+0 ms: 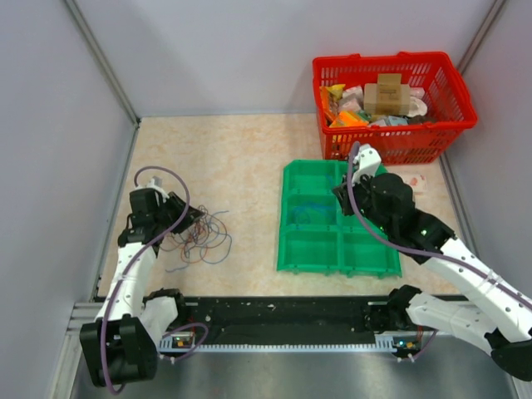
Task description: Untangle the cables
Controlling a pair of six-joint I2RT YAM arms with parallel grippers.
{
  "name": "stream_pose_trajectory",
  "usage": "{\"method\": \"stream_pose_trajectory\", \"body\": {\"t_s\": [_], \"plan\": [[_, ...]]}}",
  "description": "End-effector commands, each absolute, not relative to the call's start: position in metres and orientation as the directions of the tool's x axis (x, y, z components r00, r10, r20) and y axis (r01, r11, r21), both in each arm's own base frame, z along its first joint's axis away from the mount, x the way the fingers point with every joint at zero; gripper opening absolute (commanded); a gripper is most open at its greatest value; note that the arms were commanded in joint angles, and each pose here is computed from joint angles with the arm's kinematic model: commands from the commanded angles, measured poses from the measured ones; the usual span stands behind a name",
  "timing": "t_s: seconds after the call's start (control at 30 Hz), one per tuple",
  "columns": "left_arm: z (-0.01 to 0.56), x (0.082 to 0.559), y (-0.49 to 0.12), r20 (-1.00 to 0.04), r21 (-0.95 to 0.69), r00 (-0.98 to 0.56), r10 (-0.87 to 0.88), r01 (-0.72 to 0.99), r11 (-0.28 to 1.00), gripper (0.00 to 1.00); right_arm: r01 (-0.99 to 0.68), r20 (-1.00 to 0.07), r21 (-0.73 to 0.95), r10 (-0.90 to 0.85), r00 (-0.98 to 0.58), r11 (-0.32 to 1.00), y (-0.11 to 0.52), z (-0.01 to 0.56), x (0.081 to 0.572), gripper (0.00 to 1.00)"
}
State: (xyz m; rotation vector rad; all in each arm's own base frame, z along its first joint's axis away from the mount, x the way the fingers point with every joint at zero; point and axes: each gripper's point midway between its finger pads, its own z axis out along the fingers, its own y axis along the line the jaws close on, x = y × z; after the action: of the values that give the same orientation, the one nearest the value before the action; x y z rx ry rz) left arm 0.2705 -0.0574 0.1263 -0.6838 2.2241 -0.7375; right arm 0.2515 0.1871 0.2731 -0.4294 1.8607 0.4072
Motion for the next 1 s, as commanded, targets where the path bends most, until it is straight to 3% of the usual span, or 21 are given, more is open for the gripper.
{"method": "stream_pose_trajectory", "body": {"t_s": [0.0, 0.33, 0.97], "plan": [[0.154, 0.280, -0.056, -0.502, -0.675, -0.595, -0.628, -0.186, 0.714, 0.31, -0.340, -0.944, 0.072, -0.046, -0.326, 0.938, 0.162, 0.278, 0.260, 0.00], [0.160, 0.278, -0.057, -0.509, -0.676, -0.590, -0.627, -0.176, 0.715, 0.31, -0.359, -0.865, 0.131, -0.070, -0.497, 0.924, 0.186, 0.220, 0.257, 0.00], [0.162, 0.275, -0.057, -0.522, -0.668, -0.593, -0.614, -0.164, 0.726, 0.32, -0.343, -0.672, 0.095, -0.194, -0.715, 0.934, 0.228, 0.100, 0.289, 0.00]]}}
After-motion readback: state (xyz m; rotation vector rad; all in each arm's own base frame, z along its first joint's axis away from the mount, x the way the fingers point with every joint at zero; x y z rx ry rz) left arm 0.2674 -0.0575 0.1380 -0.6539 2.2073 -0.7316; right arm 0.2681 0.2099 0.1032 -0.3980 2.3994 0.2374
